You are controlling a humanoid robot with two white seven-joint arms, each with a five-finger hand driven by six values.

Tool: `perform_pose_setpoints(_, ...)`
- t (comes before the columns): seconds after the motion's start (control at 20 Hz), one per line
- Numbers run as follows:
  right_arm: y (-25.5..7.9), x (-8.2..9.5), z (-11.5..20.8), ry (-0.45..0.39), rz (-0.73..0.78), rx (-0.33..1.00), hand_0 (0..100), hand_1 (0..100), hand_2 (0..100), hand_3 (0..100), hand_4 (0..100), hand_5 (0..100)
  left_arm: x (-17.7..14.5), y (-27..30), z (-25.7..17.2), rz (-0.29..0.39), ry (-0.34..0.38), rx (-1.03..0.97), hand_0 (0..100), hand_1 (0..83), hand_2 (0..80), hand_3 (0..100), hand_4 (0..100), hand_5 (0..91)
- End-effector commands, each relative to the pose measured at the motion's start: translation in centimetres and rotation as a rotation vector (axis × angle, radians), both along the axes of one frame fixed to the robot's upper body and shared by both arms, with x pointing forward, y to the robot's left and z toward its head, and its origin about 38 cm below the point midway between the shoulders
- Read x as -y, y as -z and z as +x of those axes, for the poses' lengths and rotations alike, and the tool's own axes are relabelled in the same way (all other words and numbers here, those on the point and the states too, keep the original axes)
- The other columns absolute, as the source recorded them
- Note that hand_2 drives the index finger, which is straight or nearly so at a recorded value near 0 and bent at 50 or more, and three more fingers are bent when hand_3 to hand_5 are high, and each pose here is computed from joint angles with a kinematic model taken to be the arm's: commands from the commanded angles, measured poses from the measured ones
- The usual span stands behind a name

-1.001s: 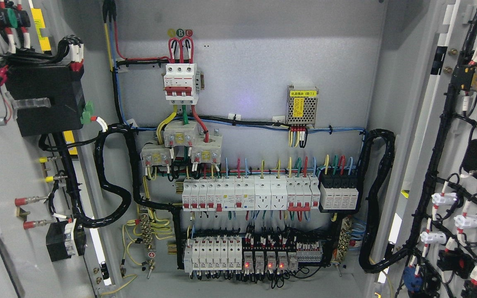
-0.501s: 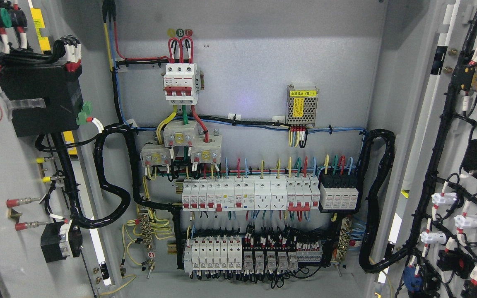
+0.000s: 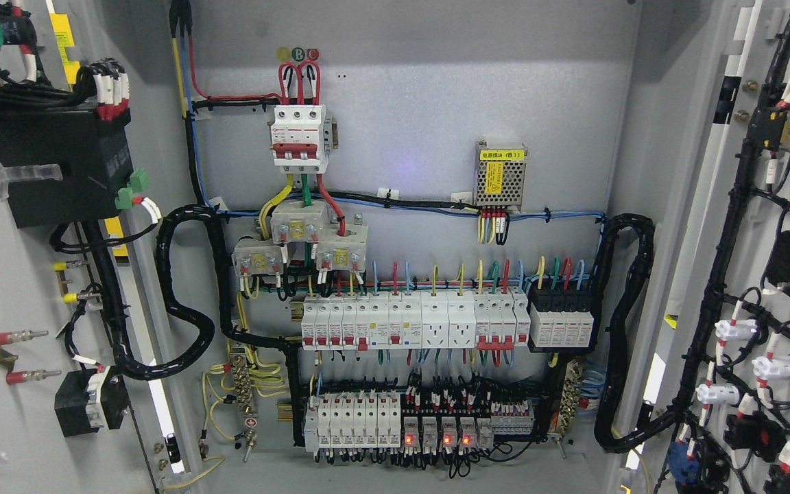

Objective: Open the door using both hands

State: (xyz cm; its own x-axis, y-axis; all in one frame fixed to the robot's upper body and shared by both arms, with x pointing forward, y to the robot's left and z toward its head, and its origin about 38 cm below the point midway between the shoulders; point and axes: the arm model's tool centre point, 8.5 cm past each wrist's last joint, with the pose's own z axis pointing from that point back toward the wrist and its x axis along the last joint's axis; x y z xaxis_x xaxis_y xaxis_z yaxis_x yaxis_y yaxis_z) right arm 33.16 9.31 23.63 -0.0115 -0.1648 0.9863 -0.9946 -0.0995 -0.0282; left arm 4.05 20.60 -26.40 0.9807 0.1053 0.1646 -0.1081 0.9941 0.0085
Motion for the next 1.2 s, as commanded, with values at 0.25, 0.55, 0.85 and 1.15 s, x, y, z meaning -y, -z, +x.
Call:
perform_pose_setpoints(0.25,0.6,-1.5,-0.7,-0.047,-0.055,0.009,22,0,0,0,0,0,0.0,0.1,-1.6,0.003,-0.002,-0.024,0,0.0,0.0,2,0,0.0)
perform_pose_setpoints(0.55,0.5,-1.9,-1.1,-0.066,-0.062,0.020,22,0,0,0,0,0,0.0,0.1,-1.3,0.002,-0.001,-0.015,0,0.0,0.0,2,0,0.0)
perform_pose_setpoints(0.85,0.5,-0.5,0.3,-0.004,-0.034,-0.017,22,0,0,0,0,0,-0.1,0.1,-1.4,0.004,-0.001,-0.018,0,0.0,0.0,2,0,0.0)
perform_pose_setpoints(1.15,3.6,6.3,4.0,0.179,-0.046,-0.094,22,0,0,0,0,0,-0.1,0.1,-1.4,0.004,-0.003,-0.017,0,0.0,0.0,2,0,0.0)
